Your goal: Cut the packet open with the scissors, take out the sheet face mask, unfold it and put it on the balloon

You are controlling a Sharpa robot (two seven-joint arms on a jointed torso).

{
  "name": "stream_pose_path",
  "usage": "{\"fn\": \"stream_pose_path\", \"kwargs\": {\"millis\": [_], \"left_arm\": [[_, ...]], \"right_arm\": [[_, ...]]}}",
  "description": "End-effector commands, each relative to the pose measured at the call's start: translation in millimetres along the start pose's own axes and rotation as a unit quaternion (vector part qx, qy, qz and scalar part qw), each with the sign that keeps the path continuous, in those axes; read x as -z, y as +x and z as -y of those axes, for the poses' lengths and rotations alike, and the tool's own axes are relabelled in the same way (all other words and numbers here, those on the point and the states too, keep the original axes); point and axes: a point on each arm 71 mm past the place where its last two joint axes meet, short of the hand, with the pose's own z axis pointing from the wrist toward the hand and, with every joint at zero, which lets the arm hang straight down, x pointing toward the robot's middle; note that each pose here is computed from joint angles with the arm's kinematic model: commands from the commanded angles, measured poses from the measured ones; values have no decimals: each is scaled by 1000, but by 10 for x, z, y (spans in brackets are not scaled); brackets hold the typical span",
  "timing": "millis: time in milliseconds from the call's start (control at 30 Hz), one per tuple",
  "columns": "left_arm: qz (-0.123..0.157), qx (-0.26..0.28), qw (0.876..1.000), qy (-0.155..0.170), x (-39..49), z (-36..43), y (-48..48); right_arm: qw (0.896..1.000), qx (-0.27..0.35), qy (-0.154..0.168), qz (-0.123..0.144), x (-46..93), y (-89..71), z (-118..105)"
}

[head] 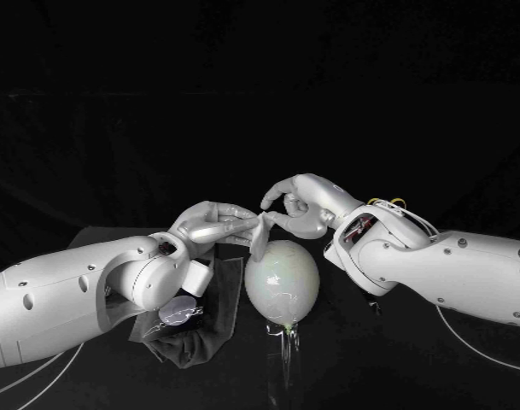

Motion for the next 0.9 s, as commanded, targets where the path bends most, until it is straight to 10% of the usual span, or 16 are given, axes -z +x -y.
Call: {"fn": "stream_pose_path", "kwargs": {"millis": [33,900], "left_arm": [[-19,-9,1000,9,0,25,38],[-21,-77,996,32,15,57,37]], "right_arm": [[1000,-5,-8,3,-2,-6,-14],[998,-28,-7,-56,62,33,35]]}}
